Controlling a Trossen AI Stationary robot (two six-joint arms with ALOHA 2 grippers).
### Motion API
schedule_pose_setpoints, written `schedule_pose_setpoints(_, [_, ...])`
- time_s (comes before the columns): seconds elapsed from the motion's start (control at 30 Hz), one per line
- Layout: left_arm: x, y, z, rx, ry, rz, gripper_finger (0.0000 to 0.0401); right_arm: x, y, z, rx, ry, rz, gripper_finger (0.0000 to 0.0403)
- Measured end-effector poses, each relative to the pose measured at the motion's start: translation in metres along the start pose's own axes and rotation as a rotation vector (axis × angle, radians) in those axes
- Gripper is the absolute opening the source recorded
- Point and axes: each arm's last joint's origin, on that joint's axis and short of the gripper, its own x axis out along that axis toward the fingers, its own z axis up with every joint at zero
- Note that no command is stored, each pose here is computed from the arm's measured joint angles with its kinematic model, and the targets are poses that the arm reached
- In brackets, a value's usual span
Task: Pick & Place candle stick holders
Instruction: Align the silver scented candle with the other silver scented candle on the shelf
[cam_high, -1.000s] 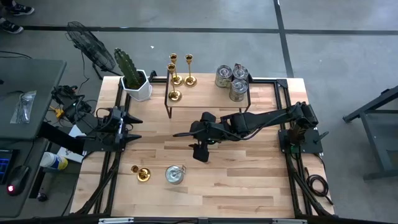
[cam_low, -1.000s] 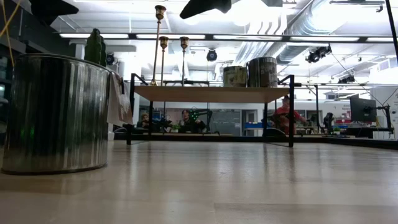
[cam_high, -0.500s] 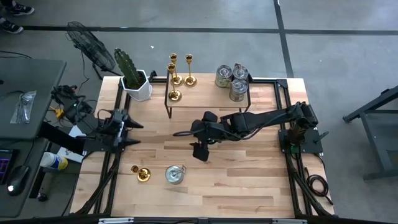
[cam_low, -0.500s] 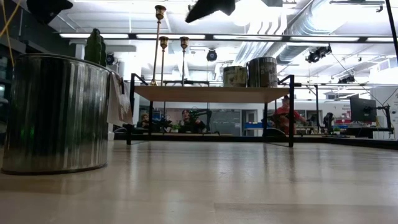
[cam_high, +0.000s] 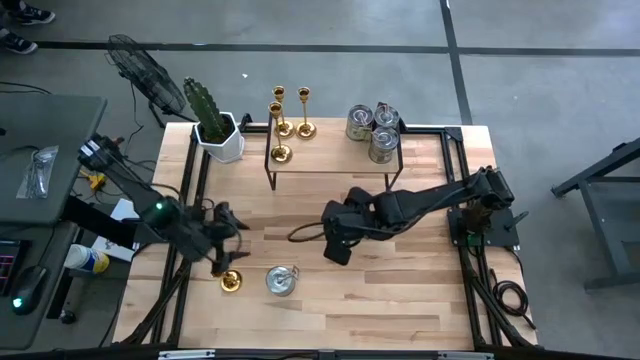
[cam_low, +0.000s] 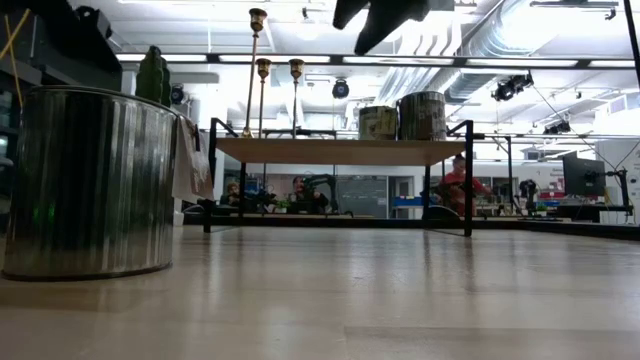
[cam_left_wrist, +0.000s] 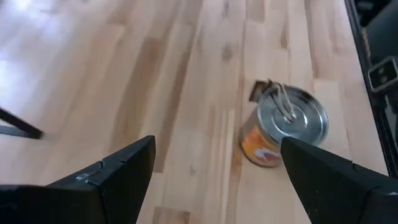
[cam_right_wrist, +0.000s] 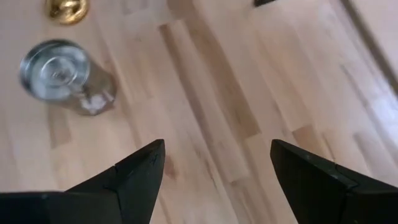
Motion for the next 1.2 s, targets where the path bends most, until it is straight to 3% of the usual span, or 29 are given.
schedule_pose_setpoints(0.23, [0.028,-0.027,0.012,0.107,0.119,0.016,0.0342,-0.031,0.0,-0.009,0.057,-0.124,-0.11,0.0285])
schedule_pose_setpoints(0.47, [0.068,-0.027,0.021,0.126,0.336,-0.065,0.0333,-0.056,-0.003,-0.016,0.128,-0.225,-0.178,0.0285])
schedule_pose_setpoints(0.7, [0.085,-0.023,0.019,0.08,0.457,-0.163,0.0315,-0.058,0.0,-0.019,0.152,-0.227,-0.167,0.0285])
schedule_pose_setpoints(0.93, [0.101,-0.032,0.014,0.121,0.513,-0.249,0.0293,-0.057,0.0,-0.019,0.165,-0.225,-0.169,0.0285])
schedule_pose_setpoints(1.2, [0.123,-0.035,0.002,0.151,0.576,-0.202,0.0278,-0.057,0.0,-0.019,0.178,-0.222,-0.157,0.0285])
